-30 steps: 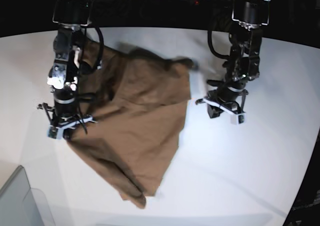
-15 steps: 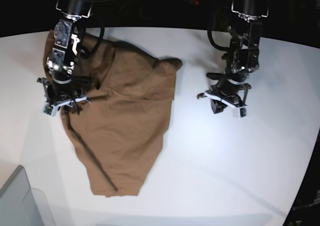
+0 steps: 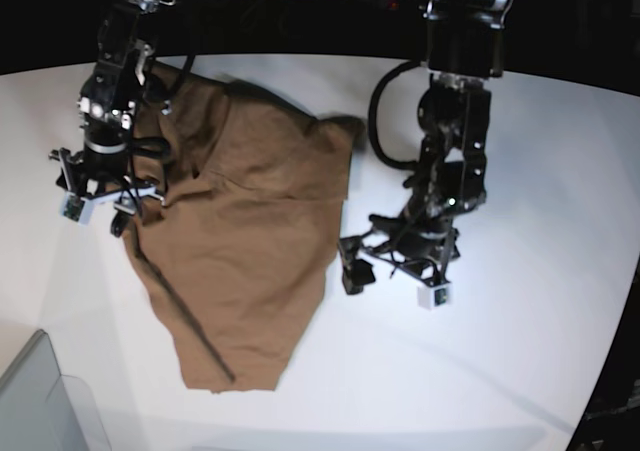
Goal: Layout the t-shirt on the table in an organized manner, then fold the t-shirt properly
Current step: 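Grasp the shirt with the left gripper and pull it away from the right gripper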
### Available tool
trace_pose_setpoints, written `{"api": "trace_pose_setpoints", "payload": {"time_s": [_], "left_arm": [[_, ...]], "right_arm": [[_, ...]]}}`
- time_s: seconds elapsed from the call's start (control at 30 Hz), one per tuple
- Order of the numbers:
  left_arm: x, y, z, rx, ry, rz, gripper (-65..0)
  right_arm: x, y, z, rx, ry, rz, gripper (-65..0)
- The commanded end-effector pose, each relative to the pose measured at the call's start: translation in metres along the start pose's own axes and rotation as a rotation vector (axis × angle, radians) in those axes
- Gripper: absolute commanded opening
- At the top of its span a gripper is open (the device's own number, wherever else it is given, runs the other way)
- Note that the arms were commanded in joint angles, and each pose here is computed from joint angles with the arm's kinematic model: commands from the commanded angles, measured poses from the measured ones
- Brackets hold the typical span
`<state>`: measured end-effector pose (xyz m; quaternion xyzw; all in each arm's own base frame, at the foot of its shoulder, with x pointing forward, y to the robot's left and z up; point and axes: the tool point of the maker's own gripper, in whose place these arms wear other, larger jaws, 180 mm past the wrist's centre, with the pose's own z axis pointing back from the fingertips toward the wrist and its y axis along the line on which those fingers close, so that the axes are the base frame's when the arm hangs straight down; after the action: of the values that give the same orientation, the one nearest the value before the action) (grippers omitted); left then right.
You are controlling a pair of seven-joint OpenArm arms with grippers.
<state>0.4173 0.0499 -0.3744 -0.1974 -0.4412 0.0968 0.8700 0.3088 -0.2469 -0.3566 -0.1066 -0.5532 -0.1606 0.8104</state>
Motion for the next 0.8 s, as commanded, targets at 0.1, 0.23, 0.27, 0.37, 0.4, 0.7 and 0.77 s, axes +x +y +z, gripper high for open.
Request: {"api": "trace_pose_setpoints", "payload": {"time_s": [0.1, 0.23, 0.27, 0.37, 0.4, 0.7, 0.77], "left_arm": [[0.012, -0.040, -0.032, -0.053, 0.006, -0.105, 0.0], [0.008, -0.062, -0.055, -0.083, -0.033, -0.203, 0.0], [0.008, -0.065, -0.060, -0.081, -0.039, -0.218, 0.0], [0.000, -0.067, -0.072, -0.073, -0.027, -0.231, 0.0], [-0.006, -0.066, -0.076, -0.068, -0.012, -0.229, 0.0], [-0.025, -0.046, -0.091, -0.011, 0.007, -0.245, -14.8], [-0.023, -0.047, -0.091, -0.012, 0.000, -0.245, -30.9]], "right_arm": [[0.009, -0.002, 0.008, 0.004, -0.041, 0.014, -28.4], [-0.001, -0.006, 0.014, 0.001, -0.018, 0.024, -28.4], [-0.002, -0.007, 0.015, -0.002, -0.015, 0.027, -28.4], [-0.008, -0.010, 0.018, -0.004, -0.002, 0.032, -28.4], [-0.012, -0.012, 0.020, -0.006, 0.008, 0.036, -28.4], [-0.012, -0.019, 0.033, -0.016, 0.006, 0.054, -28.4], [-0.013, -0.019, 0.036, -0.013, 0.006, 0.060, -28.4]]}}
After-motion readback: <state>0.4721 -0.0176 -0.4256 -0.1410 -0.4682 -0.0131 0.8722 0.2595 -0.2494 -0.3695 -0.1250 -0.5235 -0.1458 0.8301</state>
